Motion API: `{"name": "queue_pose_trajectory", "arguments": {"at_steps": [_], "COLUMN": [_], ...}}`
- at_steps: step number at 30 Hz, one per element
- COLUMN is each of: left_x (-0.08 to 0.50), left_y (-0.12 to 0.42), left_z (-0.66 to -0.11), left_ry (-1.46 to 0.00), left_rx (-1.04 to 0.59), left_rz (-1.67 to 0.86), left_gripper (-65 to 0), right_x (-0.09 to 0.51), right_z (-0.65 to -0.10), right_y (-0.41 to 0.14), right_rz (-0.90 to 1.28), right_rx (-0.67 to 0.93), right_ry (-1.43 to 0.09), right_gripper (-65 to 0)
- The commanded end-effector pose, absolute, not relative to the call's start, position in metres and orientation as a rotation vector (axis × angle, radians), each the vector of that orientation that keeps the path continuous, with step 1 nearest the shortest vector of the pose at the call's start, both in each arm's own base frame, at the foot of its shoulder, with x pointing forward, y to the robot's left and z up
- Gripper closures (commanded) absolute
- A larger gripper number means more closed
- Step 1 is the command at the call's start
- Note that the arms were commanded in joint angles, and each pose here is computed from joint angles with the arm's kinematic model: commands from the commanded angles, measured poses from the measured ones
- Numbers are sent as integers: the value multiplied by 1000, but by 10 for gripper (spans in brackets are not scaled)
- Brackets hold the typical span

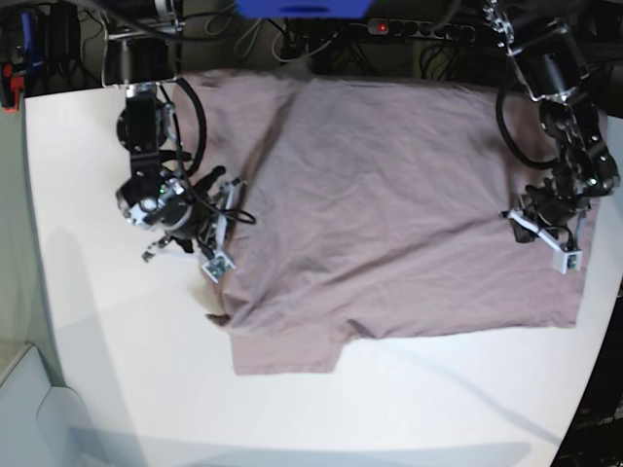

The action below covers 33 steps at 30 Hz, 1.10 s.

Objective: Layout the t-shirt on the table in an organized manner, then fold the t-shirt properly
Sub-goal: 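Pull the shirt flat with both grippers, spreading it across the table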

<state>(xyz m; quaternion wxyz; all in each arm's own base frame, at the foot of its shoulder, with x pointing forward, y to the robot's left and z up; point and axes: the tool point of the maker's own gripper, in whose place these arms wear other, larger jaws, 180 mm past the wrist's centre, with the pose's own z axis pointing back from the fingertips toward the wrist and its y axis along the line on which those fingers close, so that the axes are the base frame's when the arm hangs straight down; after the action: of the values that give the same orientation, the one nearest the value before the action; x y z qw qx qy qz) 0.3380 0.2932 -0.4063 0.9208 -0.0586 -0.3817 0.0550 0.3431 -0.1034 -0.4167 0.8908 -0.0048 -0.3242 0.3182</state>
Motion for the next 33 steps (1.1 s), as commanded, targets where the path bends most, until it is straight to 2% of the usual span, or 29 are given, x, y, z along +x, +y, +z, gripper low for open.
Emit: {"name": "queue_pose_trajectory", "arguments": {"at_steps": [1, 11, 18, 22, 25, 33], "left_x": [350, 351, 360, 362, 362, 341], "left_y": [300, 299, 285, 281, 279, 262], "left_z": [-389, -387, -372, -370, -364, -344], "left_ry": [-842, -848, -929, -937, -942, -895], "left_rx": [-108, -113, -248, -265, -259, -213], "left_rz": [107, 108, 169, 172, 154, 49], "left_gripper": [0, 0, 0, 0, 0, 0], "right_x": [356, 329, 314, 297, 295, 316], "right_z": [-406, -441, -441, -441, -428, -347], "right_y": [-103, -170, -220, -224, -222, -209], "right_rz": [655, 556, 508, 520, 533, 513], "right_rx": [-9, -68, -147, -169, -189, -265], "right_ry": [-716, -587, -545, -520, -556, -793], "right_gripper": [0, 0, 0, 0, 0, 0]}}
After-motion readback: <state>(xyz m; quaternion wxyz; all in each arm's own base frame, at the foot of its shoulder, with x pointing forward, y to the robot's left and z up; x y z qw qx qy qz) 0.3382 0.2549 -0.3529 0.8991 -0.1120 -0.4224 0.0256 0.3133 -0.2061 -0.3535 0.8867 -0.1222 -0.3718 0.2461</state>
